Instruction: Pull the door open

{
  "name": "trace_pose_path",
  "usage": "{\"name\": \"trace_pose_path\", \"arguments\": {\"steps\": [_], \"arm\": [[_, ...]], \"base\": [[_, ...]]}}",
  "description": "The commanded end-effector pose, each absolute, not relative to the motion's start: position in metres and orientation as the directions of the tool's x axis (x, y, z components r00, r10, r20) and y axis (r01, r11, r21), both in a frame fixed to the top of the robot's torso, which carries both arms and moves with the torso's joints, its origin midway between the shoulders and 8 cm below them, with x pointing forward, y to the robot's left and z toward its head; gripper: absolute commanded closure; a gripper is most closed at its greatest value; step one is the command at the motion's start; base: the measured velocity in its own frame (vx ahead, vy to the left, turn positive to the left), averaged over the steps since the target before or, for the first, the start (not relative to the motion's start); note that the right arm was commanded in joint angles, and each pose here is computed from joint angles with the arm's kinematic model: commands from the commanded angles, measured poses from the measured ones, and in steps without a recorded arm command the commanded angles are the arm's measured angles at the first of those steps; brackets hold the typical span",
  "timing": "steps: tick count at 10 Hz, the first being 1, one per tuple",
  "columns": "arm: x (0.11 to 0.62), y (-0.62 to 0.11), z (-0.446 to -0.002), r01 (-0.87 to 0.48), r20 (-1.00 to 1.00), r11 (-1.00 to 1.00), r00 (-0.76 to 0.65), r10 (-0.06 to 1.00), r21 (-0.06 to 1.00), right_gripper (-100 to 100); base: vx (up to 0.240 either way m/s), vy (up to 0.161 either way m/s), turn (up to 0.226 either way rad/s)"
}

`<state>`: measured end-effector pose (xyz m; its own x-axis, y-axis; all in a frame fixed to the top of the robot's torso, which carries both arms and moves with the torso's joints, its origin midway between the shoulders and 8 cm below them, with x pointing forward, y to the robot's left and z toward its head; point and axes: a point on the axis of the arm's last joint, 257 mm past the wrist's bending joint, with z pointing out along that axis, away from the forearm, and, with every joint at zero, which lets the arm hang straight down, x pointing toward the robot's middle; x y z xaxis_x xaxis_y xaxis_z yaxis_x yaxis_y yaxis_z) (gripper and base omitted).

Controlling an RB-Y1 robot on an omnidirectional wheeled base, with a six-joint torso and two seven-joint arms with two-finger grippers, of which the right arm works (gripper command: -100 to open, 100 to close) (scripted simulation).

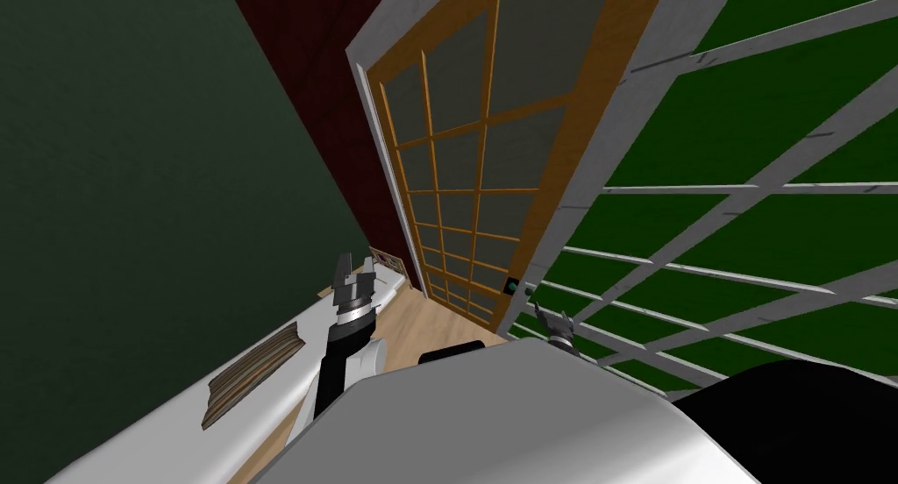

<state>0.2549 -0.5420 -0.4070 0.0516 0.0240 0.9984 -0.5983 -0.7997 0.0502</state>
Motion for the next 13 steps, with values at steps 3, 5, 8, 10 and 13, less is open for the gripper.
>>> {"name": "trace_pose_path", "arguments": {"steps": [3, 5, 8, 10, 13], "arm": [[0.282, -0.529, -0.4, -0.575, 1.0, -0.818, 0.012, 0.018, 0.022, -100], [0.286, -0.526, -0.398, -0.571, 1.0, -0.821, 0.005, 0.017, 0.017, -100], [0.268, -0.532, -0.409, -0.586, 0.999, -0.81, 0.041, 0.015, 0.036, 100], [0.268, -0.532, -0.409, -0.586, 0.999, -0.81, 0.041, 0.015, 0.036, 100], [0.252, -0.529, -0.422, -0.591, 0.997, -0.805, 0.079, 0.005, 0.051, -100]], "base": [[0.116, 0.001, 0.01], [0.042, 0.01, 0.019], [-0.012, 0.015, 0.014], [0.011, 0.023, -0.008], [-0.047, -0.001, -0.05]]}}
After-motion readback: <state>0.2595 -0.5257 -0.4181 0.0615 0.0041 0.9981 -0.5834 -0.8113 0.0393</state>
